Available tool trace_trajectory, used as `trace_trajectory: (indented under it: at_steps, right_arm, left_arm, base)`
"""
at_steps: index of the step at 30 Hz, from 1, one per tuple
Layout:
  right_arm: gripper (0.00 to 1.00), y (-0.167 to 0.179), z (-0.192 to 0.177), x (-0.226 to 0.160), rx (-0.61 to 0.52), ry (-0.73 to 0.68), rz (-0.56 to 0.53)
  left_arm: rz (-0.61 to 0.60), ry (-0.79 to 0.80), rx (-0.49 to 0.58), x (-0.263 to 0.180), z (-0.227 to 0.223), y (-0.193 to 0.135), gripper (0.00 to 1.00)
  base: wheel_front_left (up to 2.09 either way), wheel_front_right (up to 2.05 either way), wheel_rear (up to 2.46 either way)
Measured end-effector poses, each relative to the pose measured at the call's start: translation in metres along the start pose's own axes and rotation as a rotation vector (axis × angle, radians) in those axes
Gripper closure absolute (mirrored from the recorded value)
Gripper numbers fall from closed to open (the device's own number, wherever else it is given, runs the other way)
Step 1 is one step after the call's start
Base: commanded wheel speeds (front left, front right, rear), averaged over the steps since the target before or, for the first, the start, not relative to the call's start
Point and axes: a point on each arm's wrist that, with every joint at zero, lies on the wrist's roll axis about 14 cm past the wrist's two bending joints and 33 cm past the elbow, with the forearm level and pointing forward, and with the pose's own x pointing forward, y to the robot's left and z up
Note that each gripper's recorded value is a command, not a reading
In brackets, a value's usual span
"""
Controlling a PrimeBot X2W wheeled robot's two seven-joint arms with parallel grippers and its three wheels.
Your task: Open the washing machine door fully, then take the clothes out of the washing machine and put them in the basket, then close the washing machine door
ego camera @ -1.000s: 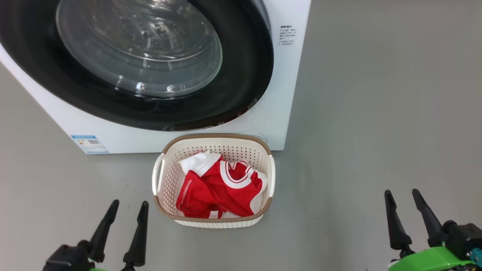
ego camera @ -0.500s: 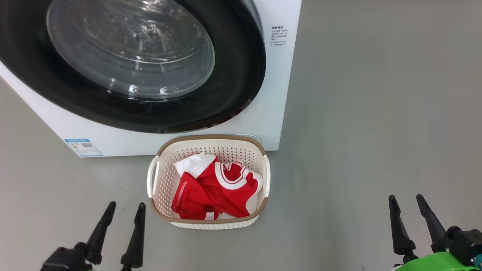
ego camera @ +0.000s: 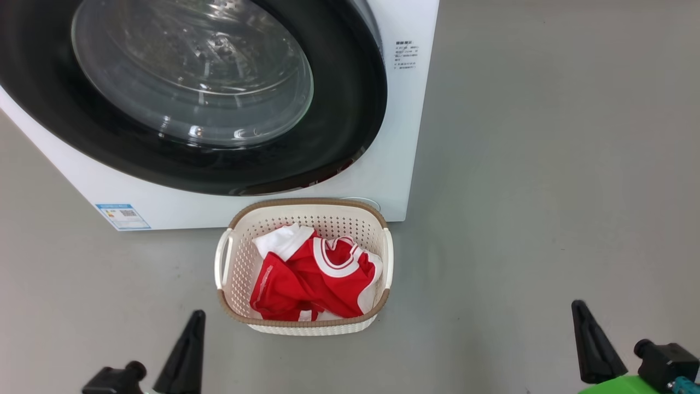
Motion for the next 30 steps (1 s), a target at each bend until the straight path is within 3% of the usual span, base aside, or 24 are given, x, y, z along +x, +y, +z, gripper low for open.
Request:
trace_trajectory:
  at_steps: [30]
  right_arm:
    - [1.00,-0.011,0.002,-0.004,0.292,0.006,-0.066]
  left_arm:
    - [0.051,0.026,-0.286,0.000,-0.004,0.004,1.00]
  base:
    - [0.00,0.00,0.00]
